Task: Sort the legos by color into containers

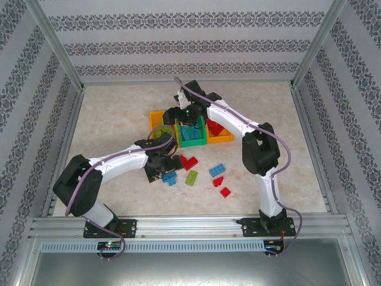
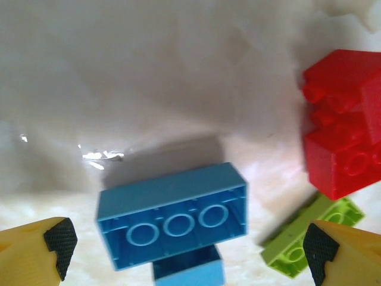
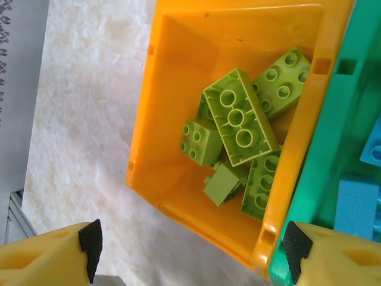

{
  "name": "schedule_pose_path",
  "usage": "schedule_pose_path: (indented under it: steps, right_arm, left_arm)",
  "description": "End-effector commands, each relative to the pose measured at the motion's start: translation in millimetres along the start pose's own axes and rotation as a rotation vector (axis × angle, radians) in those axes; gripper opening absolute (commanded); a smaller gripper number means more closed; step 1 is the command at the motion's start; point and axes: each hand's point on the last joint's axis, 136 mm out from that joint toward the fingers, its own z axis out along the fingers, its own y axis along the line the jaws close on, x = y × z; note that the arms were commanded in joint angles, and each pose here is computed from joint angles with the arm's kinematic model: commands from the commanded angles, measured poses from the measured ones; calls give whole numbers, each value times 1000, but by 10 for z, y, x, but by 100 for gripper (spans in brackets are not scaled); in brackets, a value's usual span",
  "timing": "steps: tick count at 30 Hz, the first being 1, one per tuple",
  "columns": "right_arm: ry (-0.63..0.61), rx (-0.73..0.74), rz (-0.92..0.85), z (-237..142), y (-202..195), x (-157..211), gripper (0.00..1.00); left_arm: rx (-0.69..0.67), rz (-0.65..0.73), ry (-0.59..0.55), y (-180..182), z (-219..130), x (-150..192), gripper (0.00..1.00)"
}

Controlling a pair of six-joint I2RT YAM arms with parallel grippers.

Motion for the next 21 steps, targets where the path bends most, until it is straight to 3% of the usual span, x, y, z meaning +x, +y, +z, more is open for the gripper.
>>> schedule_pose_path:
  steps: [1,13,16,19,21]
  right_arm:
    - [-79,-2,-73,-288,129,-83,83]
    - [-130,58,9,-695,-426,70,84]
    - [-132,66,26,-757,-521,121,84]
    - [-138,83,27,-835,-587,177,84]
    - [-149,97,23,-905,-626,215,84]
  left_arm:
    - [-17,-12,27,-70,56,58,99]
    - [-85,-33,82,69,264,165,90]
    - [-113,-11,91,75,294,151,83]
    - [-166,23,73,148,296,107,68]
    - [-185,25,60,200,305,87,64]
